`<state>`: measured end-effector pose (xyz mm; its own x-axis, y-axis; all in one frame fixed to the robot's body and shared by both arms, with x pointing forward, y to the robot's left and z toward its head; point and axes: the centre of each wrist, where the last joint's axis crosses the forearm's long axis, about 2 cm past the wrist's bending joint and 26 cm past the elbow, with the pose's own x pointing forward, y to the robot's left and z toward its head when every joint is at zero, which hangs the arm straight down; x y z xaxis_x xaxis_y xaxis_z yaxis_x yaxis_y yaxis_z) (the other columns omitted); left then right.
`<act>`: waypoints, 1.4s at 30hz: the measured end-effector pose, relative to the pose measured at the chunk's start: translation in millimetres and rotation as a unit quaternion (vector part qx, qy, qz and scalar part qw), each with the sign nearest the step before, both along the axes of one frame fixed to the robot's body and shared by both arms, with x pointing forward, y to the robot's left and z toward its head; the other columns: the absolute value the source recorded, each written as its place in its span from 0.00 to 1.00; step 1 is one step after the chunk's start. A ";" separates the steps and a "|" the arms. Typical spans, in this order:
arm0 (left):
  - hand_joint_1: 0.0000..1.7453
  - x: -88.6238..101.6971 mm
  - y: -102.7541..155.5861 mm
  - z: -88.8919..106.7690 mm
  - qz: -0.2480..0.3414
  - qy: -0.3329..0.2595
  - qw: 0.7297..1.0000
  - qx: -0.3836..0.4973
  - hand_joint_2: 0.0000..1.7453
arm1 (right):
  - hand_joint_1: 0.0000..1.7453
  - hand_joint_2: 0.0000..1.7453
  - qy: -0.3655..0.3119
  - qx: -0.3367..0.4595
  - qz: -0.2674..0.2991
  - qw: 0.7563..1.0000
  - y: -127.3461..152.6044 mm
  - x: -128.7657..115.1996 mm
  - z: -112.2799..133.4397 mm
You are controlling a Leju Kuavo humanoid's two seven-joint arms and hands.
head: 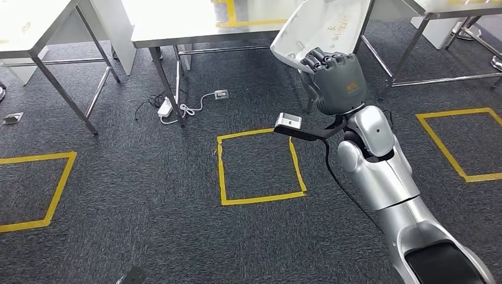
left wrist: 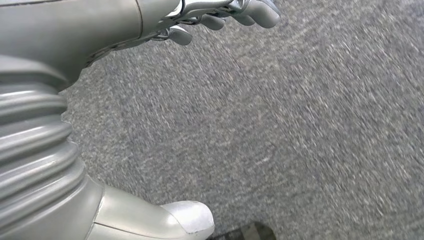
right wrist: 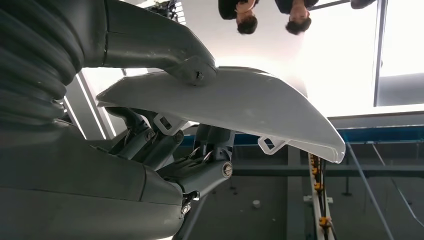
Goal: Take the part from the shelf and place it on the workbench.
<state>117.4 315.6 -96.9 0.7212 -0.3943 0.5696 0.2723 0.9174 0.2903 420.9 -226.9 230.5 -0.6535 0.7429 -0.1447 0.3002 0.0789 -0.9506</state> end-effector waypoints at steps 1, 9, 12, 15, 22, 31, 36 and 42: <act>0.00 0.0 0.1 0.0 -0.001 0.000 1.000 0.000 1.00 | 1.00 1.00 0.001 0.000 0.000 1.000 0.0 -0.1 -0.2; 0.00 1.1 2.9 0.5 -0.003 -0.004 1.000 0.004 1.00 | 1.00 1.00 0.005 0.001 0.001 1.000 -1.8 0.1 -0.9; 0.00 0.8 2.8 0.4 -0.003 -0.005 1.000 0.004 1.00 | 1.00 1.00 0.007 0.002 0.002 1.000 -1.8 -0.6 -2.5; 0.00 -1.5 3.0 -0.2 -0.003 -0.004 1.000 0.004 1.00 | 1.00 1.00 0.011 0.003 0.002 1.000 -1.7 -2.2 -6.0; 0.00 -5.4 6.8 -1.0 0.001 -0.008 1.000 0.005 1.00 | 1.00 1.00 0.009 0.002 0.006 1.000 -1.1 -1.3 -4.7; 0.00 -12.2 4.6 -2.8 0.003 -0.002 1.000 0.000 1.00 | 1.00 1.00 0.007 0.000 0.008 1.000 -0.4 0.2 -4.1; 0.00 -13.8 2.1 -3.3 0.003 -0.001 1.000 -0.003 1.00 | 1.00 1.00 0.005 -0.001 0.008 1.000 -0.2 1.0 -4.2; 0.00 -12.5 3.0 -2.9 0.003 -0.001 1.000 -0.001 1.00 | 1.00 1.00 0.000 0.003 0.011 1.000 4.9 2.8 0.9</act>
